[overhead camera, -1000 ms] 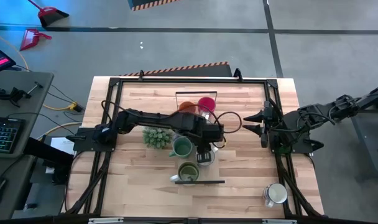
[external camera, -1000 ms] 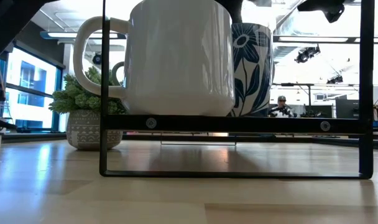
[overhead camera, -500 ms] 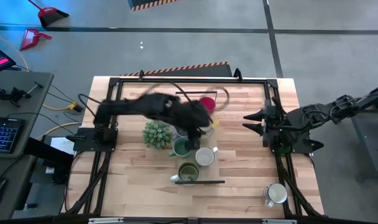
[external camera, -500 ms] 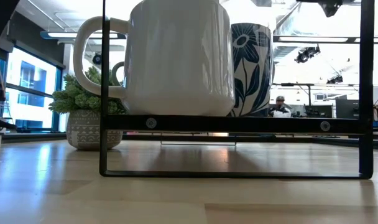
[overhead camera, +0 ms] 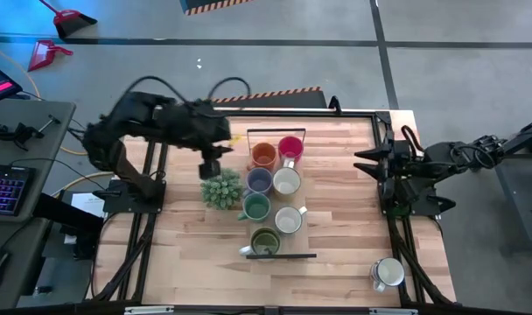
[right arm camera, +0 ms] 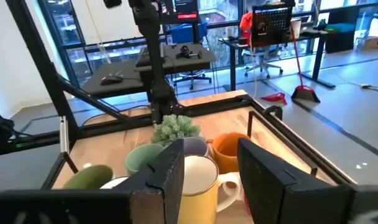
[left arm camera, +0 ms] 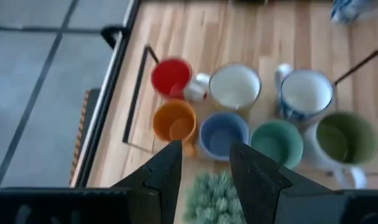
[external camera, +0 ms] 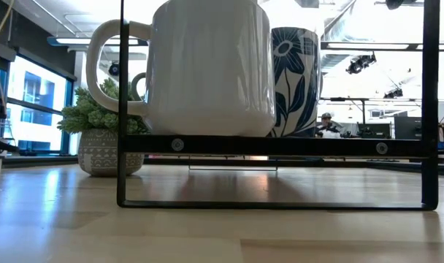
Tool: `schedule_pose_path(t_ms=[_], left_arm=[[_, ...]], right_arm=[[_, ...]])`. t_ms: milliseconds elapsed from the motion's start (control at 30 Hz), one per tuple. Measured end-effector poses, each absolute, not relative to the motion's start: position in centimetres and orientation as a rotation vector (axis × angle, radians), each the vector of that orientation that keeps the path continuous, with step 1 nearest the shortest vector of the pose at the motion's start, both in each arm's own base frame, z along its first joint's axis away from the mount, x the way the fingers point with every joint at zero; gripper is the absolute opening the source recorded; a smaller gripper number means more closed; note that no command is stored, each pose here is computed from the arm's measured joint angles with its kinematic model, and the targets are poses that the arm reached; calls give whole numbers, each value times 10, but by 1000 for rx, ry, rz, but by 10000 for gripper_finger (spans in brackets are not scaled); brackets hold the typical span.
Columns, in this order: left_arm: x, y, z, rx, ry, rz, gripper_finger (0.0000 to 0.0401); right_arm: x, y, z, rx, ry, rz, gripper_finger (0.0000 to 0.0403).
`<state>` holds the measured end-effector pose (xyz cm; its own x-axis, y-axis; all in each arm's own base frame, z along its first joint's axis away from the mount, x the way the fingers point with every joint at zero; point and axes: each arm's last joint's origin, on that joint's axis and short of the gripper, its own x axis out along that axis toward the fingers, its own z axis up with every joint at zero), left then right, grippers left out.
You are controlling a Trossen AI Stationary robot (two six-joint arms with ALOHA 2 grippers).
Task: Place coffee mugs
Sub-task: Put the blue mug on the shelf
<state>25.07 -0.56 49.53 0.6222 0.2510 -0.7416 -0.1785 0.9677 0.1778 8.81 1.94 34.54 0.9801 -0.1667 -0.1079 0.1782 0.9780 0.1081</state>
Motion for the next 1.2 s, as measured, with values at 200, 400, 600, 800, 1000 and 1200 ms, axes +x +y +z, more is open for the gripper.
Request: schedule_pose_path(t_ms=[200,400,600,800,1000,1200], left_arm=[[209,-10,495,87,860,210,125],[189,-21,455,65,789,156,125],[177,-30,397,-37,639,68,117],[170,-45,345,-111,498,-49,108],[174,-65,290,-188,413,-106,106],[182,-80,283,-208,224,-116,106]], right_arm=[[86,18,346,98,89,-197,129],[86,17,346,110,85,-221,129],[86,17,346,152,79,-234,129],[86,18,346,178,82,-211,129],[91,21,343,153,121,-178,129],[99,25,333,176,226,-159,129]])
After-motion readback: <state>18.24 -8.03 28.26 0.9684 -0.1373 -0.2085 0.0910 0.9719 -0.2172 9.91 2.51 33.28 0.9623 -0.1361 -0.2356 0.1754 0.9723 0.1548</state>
